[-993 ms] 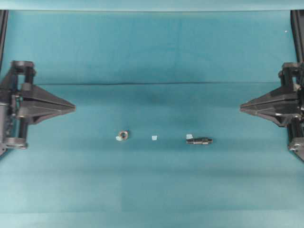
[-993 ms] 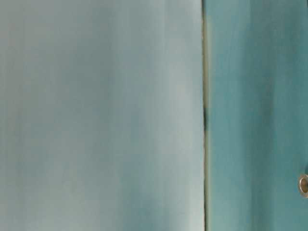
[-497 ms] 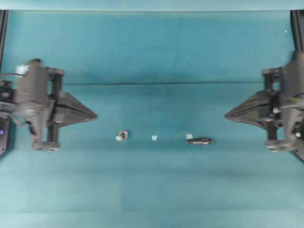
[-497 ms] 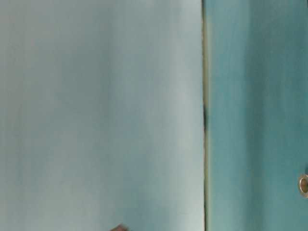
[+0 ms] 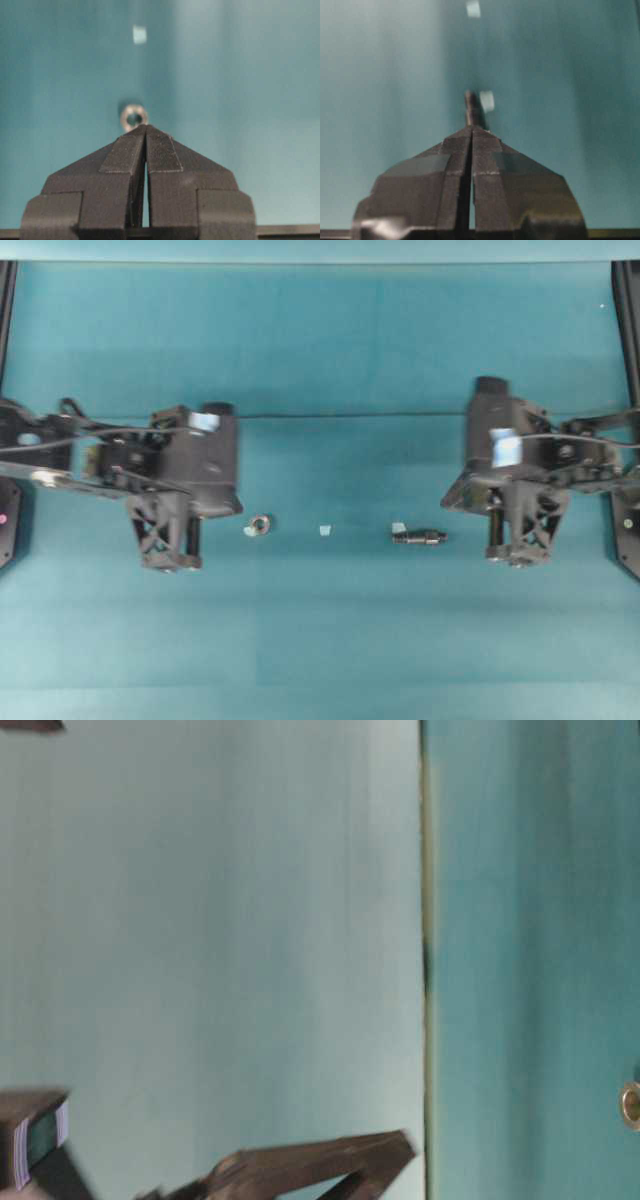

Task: Insert the washer onto the shaft with both hands.
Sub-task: 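Move both grippers down toward the washer and the threaded shaft, then lower left gripper over washer and right gripper over shaft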

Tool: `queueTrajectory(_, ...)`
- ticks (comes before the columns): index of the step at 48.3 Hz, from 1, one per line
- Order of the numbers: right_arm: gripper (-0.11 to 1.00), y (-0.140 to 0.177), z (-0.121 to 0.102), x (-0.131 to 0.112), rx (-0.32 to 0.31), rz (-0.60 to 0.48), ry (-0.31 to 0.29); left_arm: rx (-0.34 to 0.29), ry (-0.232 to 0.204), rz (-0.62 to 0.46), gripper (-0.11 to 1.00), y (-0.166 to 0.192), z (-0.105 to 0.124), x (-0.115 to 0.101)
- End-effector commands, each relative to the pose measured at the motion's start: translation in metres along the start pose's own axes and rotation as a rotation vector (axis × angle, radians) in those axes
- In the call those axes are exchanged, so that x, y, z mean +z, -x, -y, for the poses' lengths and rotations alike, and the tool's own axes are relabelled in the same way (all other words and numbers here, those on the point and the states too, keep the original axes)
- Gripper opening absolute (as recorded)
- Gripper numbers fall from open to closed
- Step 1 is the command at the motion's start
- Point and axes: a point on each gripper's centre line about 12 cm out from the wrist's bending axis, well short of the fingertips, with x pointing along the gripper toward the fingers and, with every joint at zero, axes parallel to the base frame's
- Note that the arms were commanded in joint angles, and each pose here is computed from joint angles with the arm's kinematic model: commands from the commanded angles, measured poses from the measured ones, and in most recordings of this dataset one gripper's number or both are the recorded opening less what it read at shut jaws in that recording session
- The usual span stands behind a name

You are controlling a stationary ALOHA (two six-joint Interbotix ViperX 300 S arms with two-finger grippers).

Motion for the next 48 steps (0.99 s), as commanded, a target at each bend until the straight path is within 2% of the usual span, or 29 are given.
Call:
queueTrajectory(1, -0.10, -0.002, -0.001, 0.009, -0.006, -0.029, 0.010, 0.001, -0.007, -0.008, 0.02, -0.004, 0.000, 0.010)
queueTrajectory(10, -0.10, -0.021, -0.001, 0.007, -0.018, -0.108, 0.019, 0.004, -0.013, -0.052, 0.02, -0.024, 0.000, 0.011)
queueTrajectory(17, -0.10, -0.036, 0.000, 0.001, -0.022, -0.161, 0.033, 0.009, -0.024, -0.098, 0.02, -0.038, -0.002, 0.002)
queueTrajectory(37, -0.06, -0.051, -0.001, 0.005, -0.024, -0.200, 0.062, 0.020, -0.015, -0.108, 0.03, -0.043, -0.010, -0.003)
queueTrajectory(41, 0.01, -0.053, -0.001, 0.004, -0.025, -0.211, 0.062, 0.019, -0.012, -0.106, 0.15, -0.044, -0.009, -0.003)
queueTrajectory(44, 0.10, -0.055, 0.000, 0.002, -0.027, -0.223, 0.060, 0.020, -0.011, -0.106, 0.31, -0.045, -0.010, -0.004)
queueTrajectory(48, 0.30, -0.060, 0.000, -0.001, -0.028, -0.241, 0.055, 0.018, -0.015, -0.089, 0.56, -0.046, -0.009, -0.004)
